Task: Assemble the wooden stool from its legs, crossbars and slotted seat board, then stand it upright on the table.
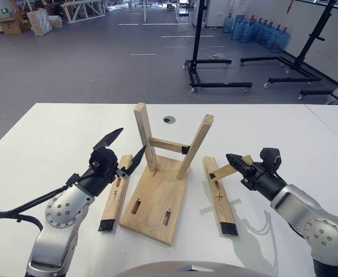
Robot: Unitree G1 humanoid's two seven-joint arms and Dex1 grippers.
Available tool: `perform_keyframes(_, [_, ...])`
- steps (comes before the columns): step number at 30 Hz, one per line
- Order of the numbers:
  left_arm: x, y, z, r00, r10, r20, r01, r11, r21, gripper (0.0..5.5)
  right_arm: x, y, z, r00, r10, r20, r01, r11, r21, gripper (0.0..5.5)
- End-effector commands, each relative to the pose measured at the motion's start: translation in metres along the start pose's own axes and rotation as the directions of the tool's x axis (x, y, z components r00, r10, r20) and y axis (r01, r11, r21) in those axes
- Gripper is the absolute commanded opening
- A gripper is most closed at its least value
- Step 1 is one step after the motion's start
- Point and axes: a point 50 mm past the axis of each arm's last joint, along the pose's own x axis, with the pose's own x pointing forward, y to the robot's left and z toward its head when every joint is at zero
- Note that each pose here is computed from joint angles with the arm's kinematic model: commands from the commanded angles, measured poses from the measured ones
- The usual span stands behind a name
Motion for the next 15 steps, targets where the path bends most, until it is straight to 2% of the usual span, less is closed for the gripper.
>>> perform_keyframes(1, [-0.0019, -0.0017, 0.0000, 1.000, 0.023, -0.017, -0.023, 1.000, 0.002, 3.92, -0.0008, -0.0052, -0.0025, 0.996, -0.036, -0.076, 0.034, 0.999, -0.038, 0.39])
perform_keyframes(5, [-0.0038, -0.0034, 0.0002, 0.999, 0.046, -0.018, -0.046, 0.999, -0.003, 3.92, 0.0016, -0.0088, 0.0020, 0.994, -0.060, -0.087, 0.052, 0.995, -0.088, 0.39])
perform_keyframes(10, [-0.0092, -0.0073, 0.0005, 0.995, 0.095, -0.029, -0.095, 0.995, -0.004, 3.92, 0.0064, -0.0096, 0.0025, 0.980, -0.019, -0.200, -0.001, 0.995, -0.101, 0.39])
perform_keyframes(15, [-0.0103, -0.0100, 0.0015, 0.993, 0.117, -0.030, -0.117, 0.993, -0.001, 3.92, 0.0077, -0.0121, 0.0039, 0.967, -0.018, -0.253, -0.005, 0.996, -0.089, 0.39])
